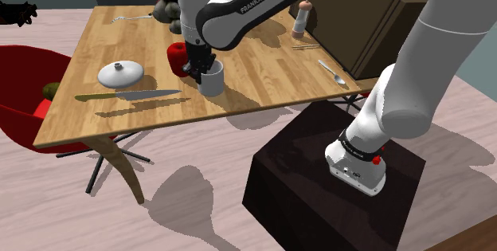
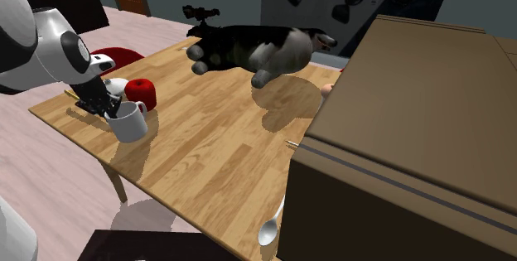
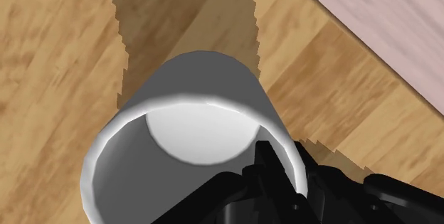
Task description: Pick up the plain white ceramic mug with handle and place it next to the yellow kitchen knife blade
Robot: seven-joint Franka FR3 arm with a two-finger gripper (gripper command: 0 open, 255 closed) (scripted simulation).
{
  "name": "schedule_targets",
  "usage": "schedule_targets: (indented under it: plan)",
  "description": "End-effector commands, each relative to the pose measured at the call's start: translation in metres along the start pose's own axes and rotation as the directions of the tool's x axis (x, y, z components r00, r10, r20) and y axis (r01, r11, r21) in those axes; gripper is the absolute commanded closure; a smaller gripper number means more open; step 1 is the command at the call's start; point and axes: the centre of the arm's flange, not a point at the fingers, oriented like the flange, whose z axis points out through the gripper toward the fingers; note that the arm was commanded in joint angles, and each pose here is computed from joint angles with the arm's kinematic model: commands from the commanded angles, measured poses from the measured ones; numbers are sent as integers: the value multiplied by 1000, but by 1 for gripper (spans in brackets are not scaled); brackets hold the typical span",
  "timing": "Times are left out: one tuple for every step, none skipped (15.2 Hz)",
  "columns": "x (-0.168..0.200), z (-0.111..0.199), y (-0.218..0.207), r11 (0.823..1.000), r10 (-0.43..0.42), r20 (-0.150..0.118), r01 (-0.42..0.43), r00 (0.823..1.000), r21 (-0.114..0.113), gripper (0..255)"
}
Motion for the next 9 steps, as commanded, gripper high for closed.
schedule_targets:
  plan:
    - [0,1,0,1000,0,-1,0,1000,0,255]
    - [0,1,0,1000,0,-1,0,1000,0,255]
    - [0,1,0,1000,0,-1,0,1000,0,255]
    - [0,1,0,1000,0,-1,0,1000,0,255]
    - [0,1,0,1000,0,-1,0,1000,0,255]
    - [0,1,0,1000,0,-1,0,1000,0,0]
    - [0,1,0,1000,0,-1,0,1000,0,0]
    - [0,1,0,1000,0,-1,0,1000,0,0]
    - [0,1,0,1000,0,-1,0,1000,0,0]
